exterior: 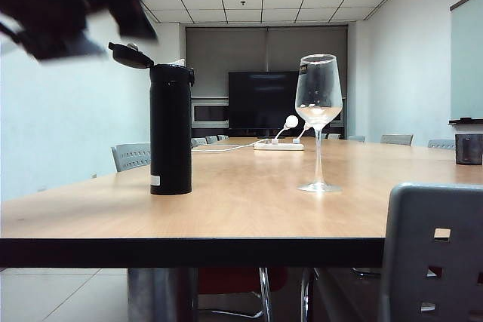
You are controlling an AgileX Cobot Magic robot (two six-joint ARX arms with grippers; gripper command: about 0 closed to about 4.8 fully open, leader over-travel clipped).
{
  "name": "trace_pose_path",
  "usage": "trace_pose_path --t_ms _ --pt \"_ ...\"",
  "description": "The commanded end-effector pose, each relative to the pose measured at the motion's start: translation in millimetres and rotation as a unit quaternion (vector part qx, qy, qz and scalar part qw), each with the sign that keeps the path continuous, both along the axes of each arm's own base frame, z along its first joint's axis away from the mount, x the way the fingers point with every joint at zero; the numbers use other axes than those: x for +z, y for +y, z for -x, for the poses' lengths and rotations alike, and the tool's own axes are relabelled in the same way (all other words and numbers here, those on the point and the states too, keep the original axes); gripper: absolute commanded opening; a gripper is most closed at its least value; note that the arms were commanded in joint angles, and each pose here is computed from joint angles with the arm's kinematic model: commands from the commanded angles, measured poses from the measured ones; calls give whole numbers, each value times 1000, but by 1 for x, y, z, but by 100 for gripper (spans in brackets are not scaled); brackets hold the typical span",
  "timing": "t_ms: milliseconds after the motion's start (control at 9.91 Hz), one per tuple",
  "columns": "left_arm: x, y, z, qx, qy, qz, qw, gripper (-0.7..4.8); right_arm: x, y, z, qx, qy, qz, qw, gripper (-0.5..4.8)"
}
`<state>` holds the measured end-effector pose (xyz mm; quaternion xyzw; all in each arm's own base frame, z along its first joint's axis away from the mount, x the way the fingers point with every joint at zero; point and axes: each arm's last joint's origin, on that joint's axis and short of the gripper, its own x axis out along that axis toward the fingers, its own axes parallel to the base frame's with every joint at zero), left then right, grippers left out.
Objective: Pick up the black thermos cup, pour some water from it into the stemmed glass, and then put the thermos cup back on the table.
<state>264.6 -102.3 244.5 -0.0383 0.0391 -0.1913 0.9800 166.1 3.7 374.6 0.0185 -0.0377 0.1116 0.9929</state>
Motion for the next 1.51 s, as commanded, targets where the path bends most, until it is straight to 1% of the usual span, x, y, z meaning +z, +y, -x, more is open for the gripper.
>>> trace_pose_path --t_ms 101,202,303,606,808,1010,1211,1413,1514 --pt "-31 -20 -34 12 -14 1 1000 479 -4 7 -28 24 -10 -1 1000 414" --pt "-51 -30 -60 32 -15 -2 999 479 -13 13 -54 37 -14 -1 999 414" --pt "-55 -35 -71 33 -13 -3 999 479 -18 13 -62 40 -9 -1 999 414" --pt "-63 -46 -99 35 -12 -4 999 479 -23 14 -69 44 1 1 999 414" --pt "-75 -48 -106 57 -1 -10 998 479 -23 14 -69 44 0 3 999 414" --pt "-84 -51 -113 57 0 -10 998 479 -23 14 -69 43 -2 12 999 414" --pt "-82 -52 -116 57 -6 -8 998 479 -23 14 -69 43 -1 12 999 414" --pt "-73 -54 -125 84 -22 -1 996 479 -25 14 -69 43 4 12 999 414" --pt "-70 -54 -126 87 -25 1 996 479 -26 14 -69 43 6 12 999 413"
